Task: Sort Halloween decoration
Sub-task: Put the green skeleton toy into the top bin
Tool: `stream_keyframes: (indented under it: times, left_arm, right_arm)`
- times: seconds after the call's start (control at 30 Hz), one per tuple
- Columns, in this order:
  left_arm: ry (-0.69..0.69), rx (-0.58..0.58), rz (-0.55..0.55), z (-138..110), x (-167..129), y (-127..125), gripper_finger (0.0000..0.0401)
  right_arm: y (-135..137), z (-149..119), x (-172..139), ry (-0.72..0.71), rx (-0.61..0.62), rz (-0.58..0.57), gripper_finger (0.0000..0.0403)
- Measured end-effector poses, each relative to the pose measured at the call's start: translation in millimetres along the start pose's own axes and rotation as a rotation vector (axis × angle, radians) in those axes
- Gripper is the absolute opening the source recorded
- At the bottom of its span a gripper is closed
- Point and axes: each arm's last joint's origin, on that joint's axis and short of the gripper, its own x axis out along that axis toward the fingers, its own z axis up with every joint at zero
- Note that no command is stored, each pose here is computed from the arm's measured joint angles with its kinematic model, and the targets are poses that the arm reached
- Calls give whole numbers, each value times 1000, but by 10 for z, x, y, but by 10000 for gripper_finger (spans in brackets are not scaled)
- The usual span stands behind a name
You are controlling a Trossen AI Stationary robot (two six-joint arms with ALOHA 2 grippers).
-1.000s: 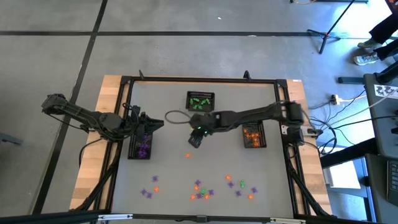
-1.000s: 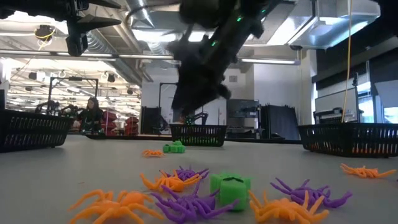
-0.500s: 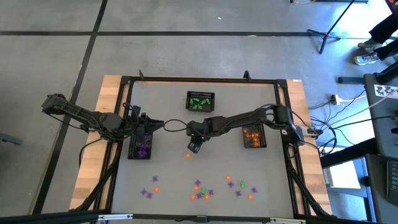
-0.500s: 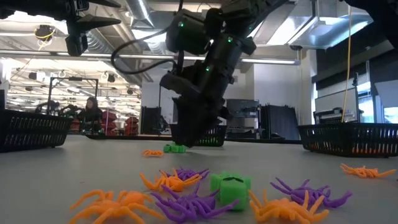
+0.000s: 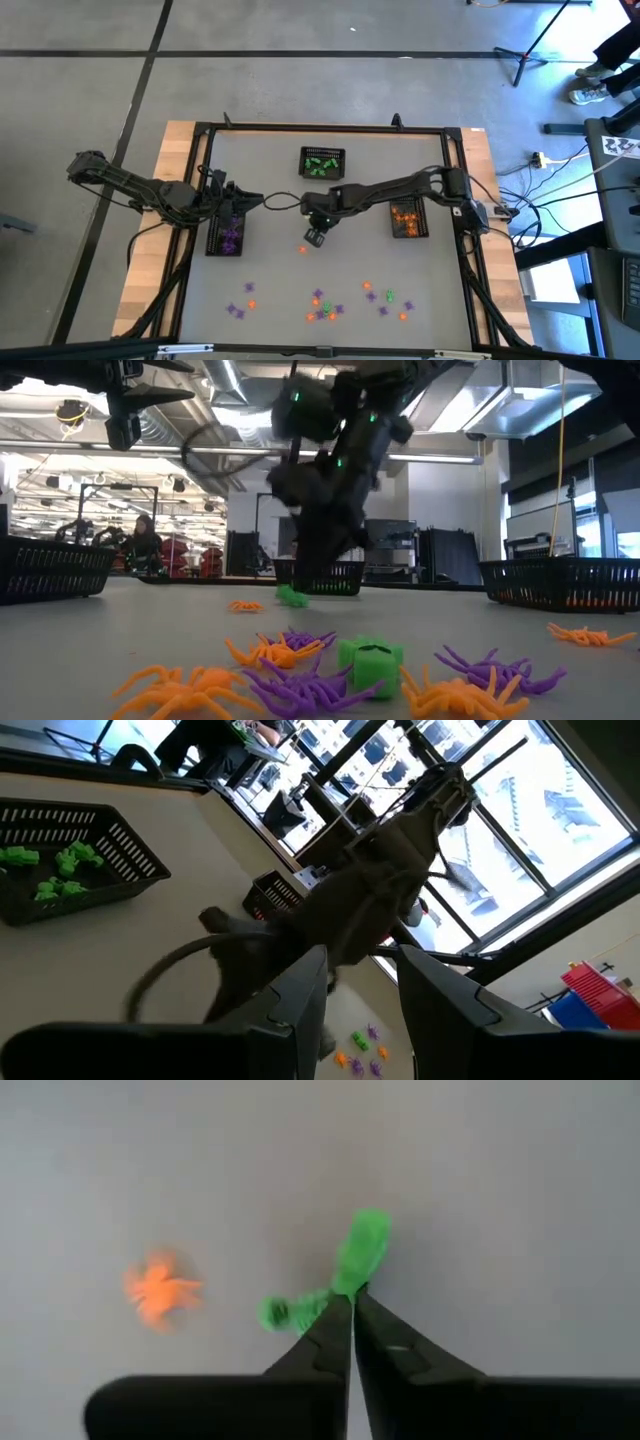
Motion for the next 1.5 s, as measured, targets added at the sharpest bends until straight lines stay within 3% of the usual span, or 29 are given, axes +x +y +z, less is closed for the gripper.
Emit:
stream_keyframes:
  times: [0.2,0.37,0.53,0.7,0.97,1.1,1.3,1.5]
  left_arm:
    - [0,1,0,0,1,0,116]
    - [0,1,0,0,0,0,116]
    - [0,1,0,0,0,0,116]
    - [0,12,1,0,1,0,116]
    - [0,28,1,-1,0,1,116]
    - [0,28,1,-1,0,1,116]
    - [0,27,1,0,0,1,116]
    - [0,26,1,0,1,1,116]
  right_arm:
    - [-13,158,-444,-115,-11,43,8]
    - [-240,327,-782,-210,43,40,2]
    - [-467,396,-861,-204,94,32,18]
    - [-341,324,-671,-145,67,56,54]
    - [26,82,-202,-58,-21,44,147]
    - [62,9,-19,-26,6,22,174]
    - [-6,-33,203,-3,80,-38,170]
    - [-20,-46,256,3,74,-56,108]
